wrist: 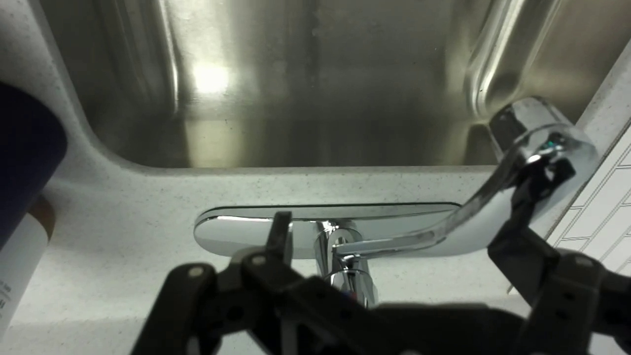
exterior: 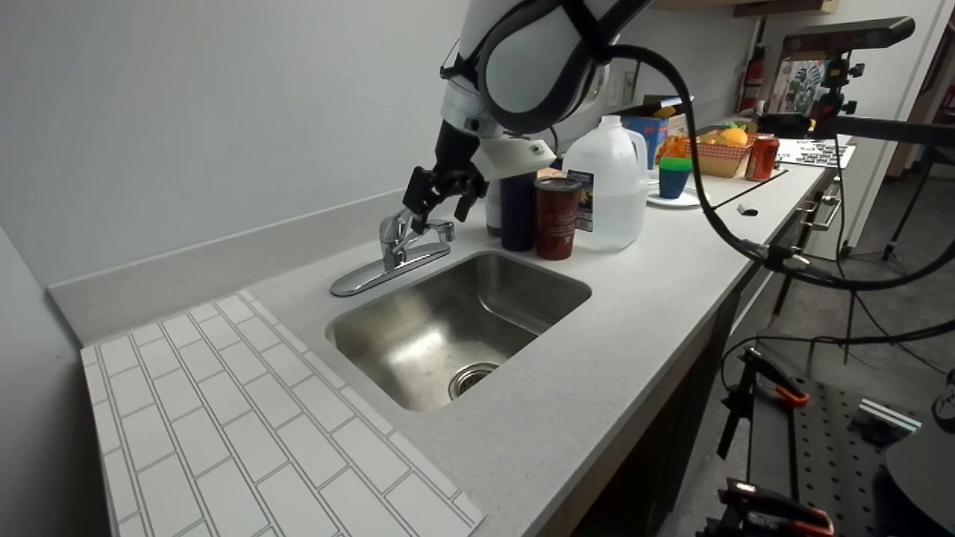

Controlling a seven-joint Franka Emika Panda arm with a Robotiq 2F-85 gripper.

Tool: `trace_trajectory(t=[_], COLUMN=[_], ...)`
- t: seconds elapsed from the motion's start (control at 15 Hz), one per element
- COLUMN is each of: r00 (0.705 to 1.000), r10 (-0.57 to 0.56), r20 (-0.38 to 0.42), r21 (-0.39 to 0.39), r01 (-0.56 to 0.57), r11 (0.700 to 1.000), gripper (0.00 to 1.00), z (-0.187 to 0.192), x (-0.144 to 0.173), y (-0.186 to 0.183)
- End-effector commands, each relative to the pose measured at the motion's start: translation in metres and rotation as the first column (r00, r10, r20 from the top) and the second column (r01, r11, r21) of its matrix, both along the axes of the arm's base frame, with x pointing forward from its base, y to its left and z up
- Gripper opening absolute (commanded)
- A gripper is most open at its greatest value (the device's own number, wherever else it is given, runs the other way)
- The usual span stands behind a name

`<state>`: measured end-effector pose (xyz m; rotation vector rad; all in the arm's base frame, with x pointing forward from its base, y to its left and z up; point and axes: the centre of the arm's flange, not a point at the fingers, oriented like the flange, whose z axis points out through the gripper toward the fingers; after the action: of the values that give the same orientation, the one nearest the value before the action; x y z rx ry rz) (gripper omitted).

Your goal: Move the tap nozzle to the right

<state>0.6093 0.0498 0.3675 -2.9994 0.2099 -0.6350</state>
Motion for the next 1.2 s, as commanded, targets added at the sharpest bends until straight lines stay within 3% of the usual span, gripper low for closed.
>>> trace_trajectory(t=[0.0,0.4,0.6,1.13], r00=[0.998,0.991,0.992,0.998], r10=[-0.045,-0.078,-0.076,0.002], r20=[-0.055,-0.111,-0.1,0.061], r21=[0.01,0.005,0.007,-0.002], r01=[0.045,0.079,0.077,-0.002], r11=[0.999,0.997,0.997,1.0], gripper=[1.0,1.0,1.0,1.0], z=[0.002,0.003,0.003,0.048], x=[-0.016,-0.029,-0.028,-0.014], y=[-0.017,-0.033,-0.034,-0.019])
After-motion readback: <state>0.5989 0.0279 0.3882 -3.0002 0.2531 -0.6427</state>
